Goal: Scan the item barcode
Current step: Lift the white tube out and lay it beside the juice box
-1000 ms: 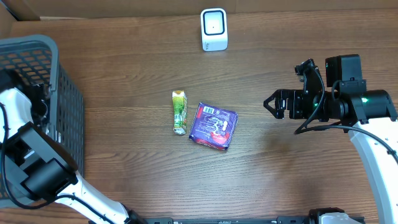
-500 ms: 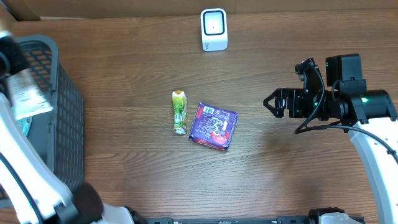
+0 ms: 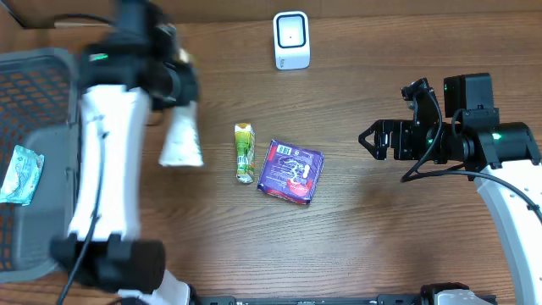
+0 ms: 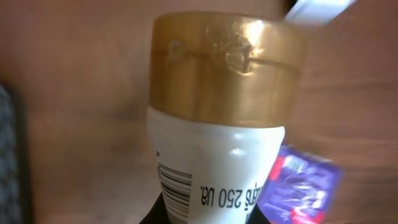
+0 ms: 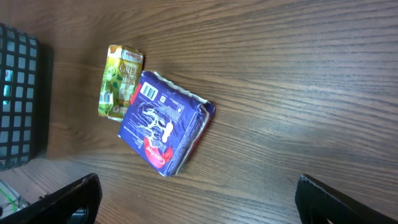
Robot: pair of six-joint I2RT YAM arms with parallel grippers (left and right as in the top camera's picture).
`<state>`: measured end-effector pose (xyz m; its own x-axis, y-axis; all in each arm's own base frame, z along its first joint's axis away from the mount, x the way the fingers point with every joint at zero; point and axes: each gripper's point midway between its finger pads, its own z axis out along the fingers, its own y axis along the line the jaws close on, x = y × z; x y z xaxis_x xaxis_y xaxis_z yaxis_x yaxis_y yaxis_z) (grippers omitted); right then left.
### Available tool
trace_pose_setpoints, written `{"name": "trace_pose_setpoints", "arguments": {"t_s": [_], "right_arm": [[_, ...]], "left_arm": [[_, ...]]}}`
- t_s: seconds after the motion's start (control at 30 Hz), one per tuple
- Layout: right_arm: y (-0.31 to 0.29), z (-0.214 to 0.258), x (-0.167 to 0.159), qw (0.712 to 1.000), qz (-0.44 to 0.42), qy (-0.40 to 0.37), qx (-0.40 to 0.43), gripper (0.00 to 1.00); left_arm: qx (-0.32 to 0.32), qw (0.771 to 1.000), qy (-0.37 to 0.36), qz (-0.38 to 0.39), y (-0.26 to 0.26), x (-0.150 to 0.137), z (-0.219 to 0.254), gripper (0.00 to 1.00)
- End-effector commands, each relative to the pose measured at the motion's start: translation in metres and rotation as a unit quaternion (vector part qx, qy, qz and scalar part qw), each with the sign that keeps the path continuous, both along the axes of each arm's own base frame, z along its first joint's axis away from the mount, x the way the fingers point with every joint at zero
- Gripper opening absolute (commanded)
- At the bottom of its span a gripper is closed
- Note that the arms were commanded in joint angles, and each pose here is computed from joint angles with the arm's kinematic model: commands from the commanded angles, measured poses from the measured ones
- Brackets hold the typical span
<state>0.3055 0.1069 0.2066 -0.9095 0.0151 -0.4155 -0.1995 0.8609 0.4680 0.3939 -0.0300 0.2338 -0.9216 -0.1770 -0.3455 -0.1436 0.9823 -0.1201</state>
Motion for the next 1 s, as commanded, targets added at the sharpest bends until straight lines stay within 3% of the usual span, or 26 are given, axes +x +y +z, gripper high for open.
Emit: {"name": "trace_pose_setpoints", "arguments": {"t_s": [0.0,0.2,0.43,0.67,0.8,0.9,0.97], "right_arm": [[0.001,0.009,0.004,1.0,0.002,-0.016,-0.002,1.0],[0.001,0.01,0.005,1.0,0.002,-0.019,-0.002,1.0],[0.001,0.01,0.004,1.0,0.002,-0.017,-0.002,1.0],[0.001,0.01,0.006,1.0,0.002,-0.021,-0.002,1.0],[0.001,0.011,0.006,1.0,0.002,-0.022,-0.002,1.0],[0.001,0.011,0.006,1.0,0.002,-0.023,-0.002,1.0],[0.001,0.011,0.007,1.0,0.002,-0.023,-0.002,1.0]], "left_arm": [[0.061,0.996,0.038,0.052,0.002,-0.001,-0.043,0.04],[0.067,0.993,0.098,0.021,-0.028,0.001,-0.133,0.04],[0.068,0.988,0.139,0.011,-0.036,0.003,-0.208,0.04],[-0.059,0.986,0.148,-0.042,-0.103,0.007,-0.232,0.04],[-0.044,0.988,0.131,-0.069,-0.124,0.008,-0.23,0.04],[-0.032,0.988,0.132,-0.075,-0.127,0.006,-0.227,0.21],[-0.032,0.987,0.137,-0.074,-0.127,0.006,-0.223,0.5]]}}
